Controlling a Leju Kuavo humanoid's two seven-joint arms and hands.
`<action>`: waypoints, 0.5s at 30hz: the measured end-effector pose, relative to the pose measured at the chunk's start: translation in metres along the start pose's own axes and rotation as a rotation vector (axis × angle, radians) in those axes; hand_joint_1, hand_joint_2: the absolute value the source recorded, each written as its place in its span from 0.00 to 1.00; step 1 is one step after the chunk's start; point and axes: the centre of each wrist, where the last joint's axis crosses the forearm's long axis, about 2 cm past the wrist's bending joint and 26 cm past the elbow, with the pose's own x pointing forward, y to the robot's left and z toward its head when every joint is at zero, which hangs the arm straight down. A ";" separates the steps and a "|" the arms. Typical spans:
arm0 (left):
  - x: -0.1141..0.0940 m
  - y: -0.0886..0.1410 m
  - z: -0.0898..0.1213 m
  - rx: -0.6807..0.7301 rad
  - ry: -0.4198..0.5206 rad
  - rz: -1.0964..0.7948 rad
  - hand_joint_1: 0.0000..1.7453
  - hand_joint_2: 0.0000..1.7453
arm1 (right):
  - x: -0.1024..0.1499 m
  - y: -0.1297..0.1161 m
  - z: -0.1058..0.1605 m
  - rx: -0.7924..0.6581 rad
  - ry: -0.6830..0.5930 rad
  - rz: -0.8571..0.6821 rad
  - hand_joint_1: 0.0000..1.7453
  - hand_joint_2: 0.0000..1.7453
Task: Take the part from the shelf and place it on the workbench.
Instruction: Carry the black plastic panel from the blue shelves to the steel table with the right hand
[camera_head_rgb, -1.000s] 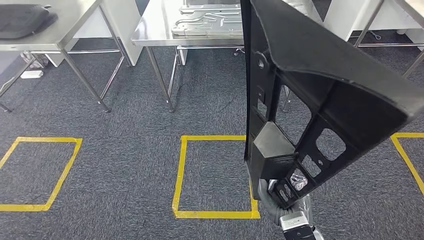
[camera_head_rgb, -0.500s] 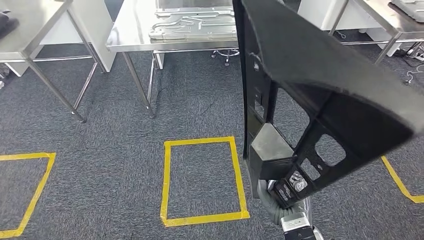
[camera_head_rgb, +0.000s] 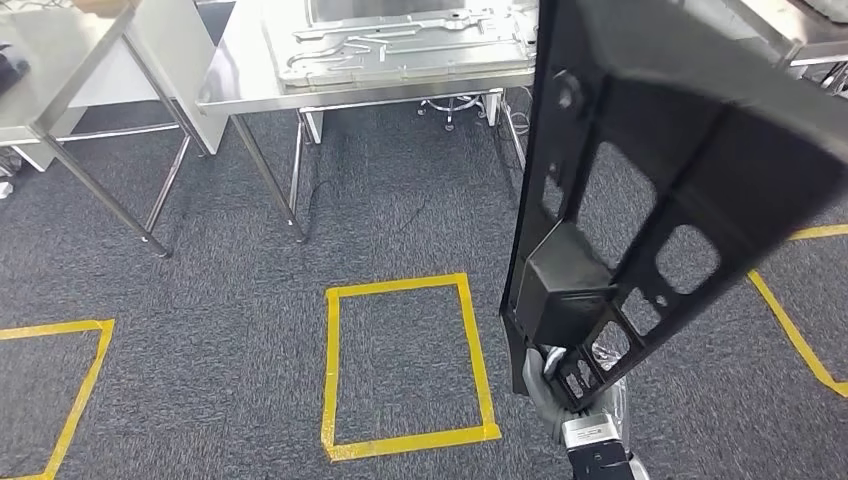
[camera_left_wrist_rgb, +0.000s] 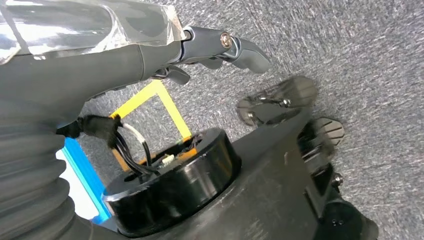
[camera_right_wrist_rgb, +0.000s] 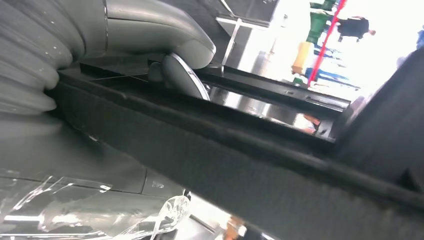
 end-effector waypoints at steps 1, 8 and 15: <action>0.000 0.000 0.000 0.001 0.000 0.001 0.00 1.00 | 0.001 0.001 0.000 -0.004 -0.007 -0.006 1.00 1.00; 0.000 0.000 0.000 -0.001 0.003 -0.001 0.00 1.00 | 0.002 0.004 -0.002 -0.049 -0.122 -0.044 1.00 1.00; 0.001 -0.002 0.000 0.009 0.006 0.017 0.00 1.00 | -0.001 0.003 -0.002 -0.082 0.013 -0.147 1.00 1.00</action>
